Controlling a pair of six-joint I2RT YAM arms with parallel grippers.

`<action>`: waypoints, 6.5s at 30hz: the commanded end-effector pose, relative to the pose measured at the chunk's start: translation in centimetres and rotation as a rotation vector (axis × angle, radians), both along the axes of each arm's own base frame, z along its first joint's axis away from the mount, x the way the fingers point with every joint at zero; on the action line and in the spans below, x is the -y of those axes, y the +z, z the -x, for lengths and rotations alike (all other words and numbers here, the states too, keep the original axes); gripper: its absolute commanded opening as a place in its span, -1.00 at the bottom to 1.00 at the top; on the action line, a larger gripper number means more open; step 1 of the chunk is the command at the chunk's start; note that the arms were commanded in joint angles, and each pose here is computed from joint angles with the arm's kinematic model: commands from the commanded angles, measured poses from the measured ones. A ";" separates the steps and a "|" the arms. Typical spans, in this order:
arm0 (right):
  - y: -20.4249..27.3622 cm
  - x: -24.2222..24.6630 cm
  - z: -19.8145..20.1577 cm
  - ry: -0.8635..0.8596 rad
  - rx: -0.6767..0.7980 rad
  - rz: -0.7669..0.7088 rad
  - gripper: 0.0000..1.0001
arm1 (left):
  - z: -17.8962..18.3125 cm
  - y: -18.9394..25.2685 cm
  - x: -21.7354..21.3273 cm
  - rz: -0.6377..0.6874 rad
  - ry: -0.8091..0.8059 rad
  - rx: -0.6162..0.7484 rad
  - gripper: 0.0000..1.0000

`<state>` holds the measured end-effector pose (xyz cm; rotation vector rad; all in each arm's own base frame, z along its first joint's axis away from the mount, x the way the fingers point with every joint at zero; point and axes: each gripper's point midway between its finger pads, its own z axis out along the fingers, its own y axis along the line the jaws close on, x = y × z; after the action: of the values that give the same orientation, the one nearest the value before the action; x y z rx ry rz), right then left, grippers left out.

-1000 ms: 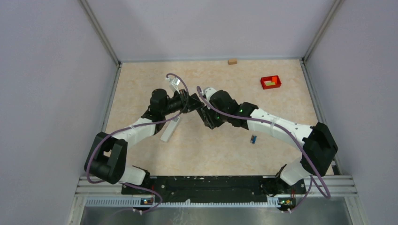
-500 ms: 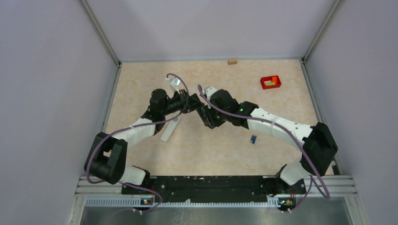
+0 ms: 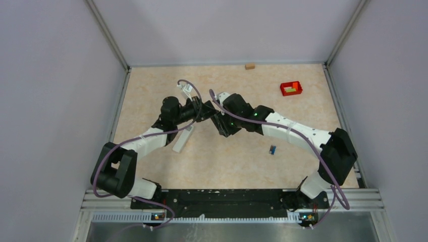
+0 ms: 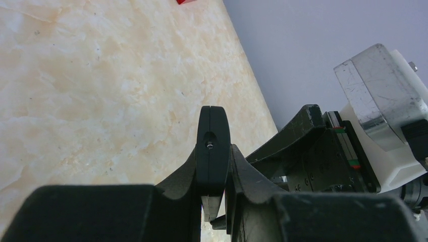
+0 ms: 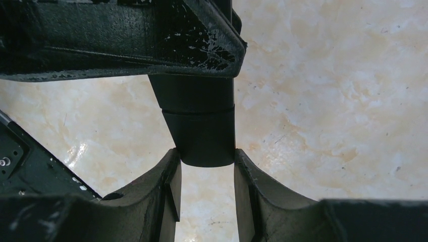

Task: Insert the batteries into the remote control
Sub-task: Load the battery cover into the remote control, then place the remote control at the center of the board.

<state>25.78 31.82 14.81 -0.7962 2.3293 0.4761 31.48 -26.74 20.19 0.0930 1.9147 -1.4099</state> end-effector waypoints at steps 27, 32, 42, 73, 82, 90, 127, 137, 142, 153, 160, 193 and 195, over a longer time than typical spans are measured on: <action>3.6 -0.6 -3.5 -0.103 0.074 -0.003 -0.25 | 3.3 3.1 2.0 0.199 -0.169 -0.252 -1.00; 4.2 -0.3 -3.3 -0.109 0.083 -0.007 -0.23 | 2.8 2.7 2.0 0.202 -0.160 -0.276 -1.00; 4.7 0.0 -2.8 -0.097 0.080 -0.021 -0.05 | 2.1 2.4 1.9 0.196 -0.142 -0.279 -1.00; 13.1 2.9 0.1 -0.465 -0.090 -0.906 0.57 | 0.7 7.8 0.3 0.444 -0.100 -0.352 -1.00; 13.2 1.6 1.0 -0.452 -0.213 -1.104 0.21 | 1.0 10.1 -0.1 0.578 -0.119 -0.387 -1.00; 11.5 0.1 0.6 -0.437 -0.283 -1.089 -0.38 | 1.7 11.7 -0.3 0.589 -0.135 -0.344 -1.00; 18.4 -1.7 8.1 0.497 0.019 -0.965 0.20 | 8.7 13.4 0.9 0.191 -0.428 0.114 -1.00; 17.5 -2.8 7.3 0.502 -0.035 -0.943 -0.30 | 9.2 14.4 0.8 0.211 -0.446 0.170 -1.00; 17.1 -3.4 6.1 0.454 -0.052 -0.930 -0.88 | 9.2 14.7 0.7 0.213 -0.432 0.187 -0.81; 10.3 2.0 -1.6 -0.082 -0.012 -0.631 -1.00 | 2.2 9.2 -3.5 -0.109 0.079 0.106 0.97; 0.4 16.4 -8.6 -0.660 0.086 0.069 -1.00 | 0.0 4.0 -7.8 -0.312 0.331 0.005 0.98; -7.9 22.0 -11.1 -0.697 -0.051 0.431 -0.05 | -1.5 -5.7 -12.3 -0.660 0.475 -0.237 0.98; -6.6 20.9 -10.9 -0.676 -0.049 0.344 -0.01 | -1.7 -6.3 -12.3 -0.663 0.480 -0.250 0.97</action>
<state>35.71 7.62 4.16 -0.1478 2.6536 -0.5190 31.69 -14.94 13.56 -0.1735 2.3680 -0.5086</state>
